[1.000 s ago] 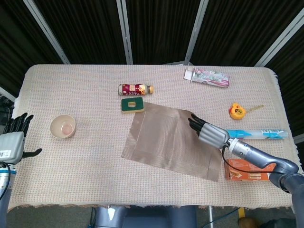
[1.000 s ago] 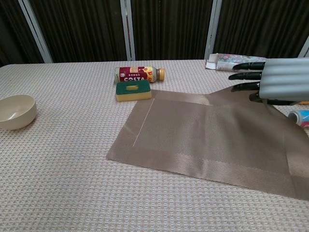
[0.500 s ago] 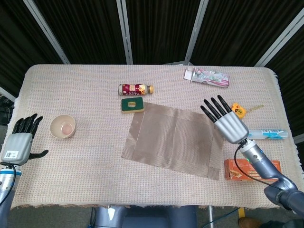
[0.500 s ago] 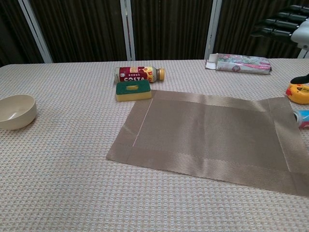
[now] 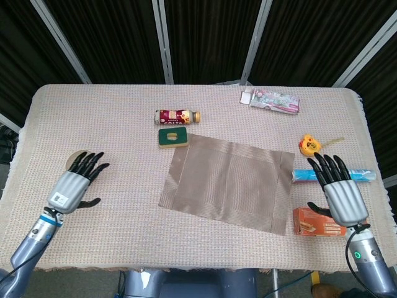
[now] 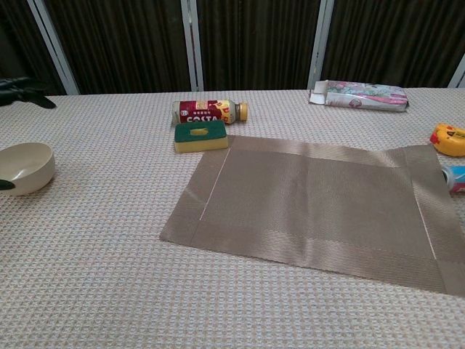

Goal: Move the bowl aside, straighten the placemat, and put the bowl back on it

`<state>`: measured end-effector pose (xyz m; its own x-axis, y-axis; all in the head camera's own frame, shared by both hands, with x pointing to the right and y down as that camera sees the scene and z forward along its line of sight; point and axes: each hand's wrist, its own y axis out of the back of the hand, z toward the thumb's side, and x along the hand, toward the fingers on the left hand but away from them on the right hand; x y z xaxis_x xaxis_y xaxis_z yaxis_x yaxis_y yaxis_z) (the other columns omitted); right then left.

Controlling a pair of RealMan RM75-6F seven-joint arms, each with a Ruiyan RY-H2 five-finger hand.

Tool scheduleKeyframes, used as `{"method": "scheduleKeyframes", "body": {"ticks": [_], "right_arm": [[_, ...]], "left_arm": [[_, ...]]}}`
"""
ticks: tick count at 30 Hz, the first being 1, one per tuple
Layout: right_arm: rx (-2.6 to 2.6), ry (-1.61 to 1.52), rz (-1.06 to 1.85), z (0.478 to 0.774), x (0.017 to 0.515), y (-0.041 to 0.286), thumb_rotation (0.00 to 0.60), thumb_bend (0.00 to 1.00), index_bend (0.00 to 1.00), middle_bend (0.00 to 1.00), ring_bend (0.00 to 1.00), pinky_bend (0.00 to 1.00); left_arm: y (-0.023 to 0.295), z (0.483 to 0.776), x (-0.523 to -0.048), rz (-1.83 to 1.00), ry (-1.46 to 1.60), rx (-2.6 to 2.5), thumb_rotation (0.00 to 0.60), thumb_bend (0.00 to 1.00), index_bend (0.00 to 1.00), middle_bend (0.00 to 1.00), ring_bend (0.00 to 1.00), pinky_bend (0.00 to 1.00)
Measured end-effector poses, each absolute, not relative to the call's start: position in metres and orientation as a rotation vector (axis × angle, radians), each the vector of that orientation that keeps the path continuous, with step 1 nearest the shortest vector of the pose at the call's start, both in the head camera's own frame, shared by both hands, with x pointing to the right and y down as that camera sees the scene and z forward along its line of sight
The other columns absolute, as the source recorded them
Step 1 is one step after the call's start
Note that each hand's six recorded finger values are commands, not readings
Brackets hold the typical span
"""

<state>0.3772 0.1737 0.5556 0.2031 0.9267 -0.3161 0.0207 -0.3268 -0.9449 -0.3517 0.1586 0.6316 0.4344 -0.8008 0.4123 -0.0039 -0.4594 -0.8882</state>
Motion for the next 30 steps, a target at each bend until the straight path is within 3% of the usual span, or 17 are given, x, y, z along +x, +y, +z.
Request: {"method": "scheduleKeyframes", "body": {"ticks": [13, 24, 30], "right_arm": [[-1.628, -1.041, 1.328, 0.557, 0.375, 0.217, 0.6, 0.0, 0.0, 0.0, 0.0, 0.0], [-1.589, -1.032, 1.376, 0.564, 0.383, 0.213, 0.6, 0.0, 0.0, 0.0, 0.0, 0.0], [-1.564, -1.038, 1.388, 0.564, 0.387, 0.211, 0.6, 0.0, 0.0, 0.0, 0.0, 0.0]], "left_arm": [[0.165, 0.697, -0.277, -1.049, 0.479, -1.884, 0.6, 0.19, 0.29, 0.0, 0.0, 0.0], [0.166, 0.735, -0.232, -0.995, 0.392, -1.877, 0.6, 0.24, 0.29, 0.0, 0.0, 0.0], [0.16, 0.738, -0.211, -0.945, 0.409, -1.895, 0.6, 0.24, 0.29, 0.0, 0.0, 0.0]]}}
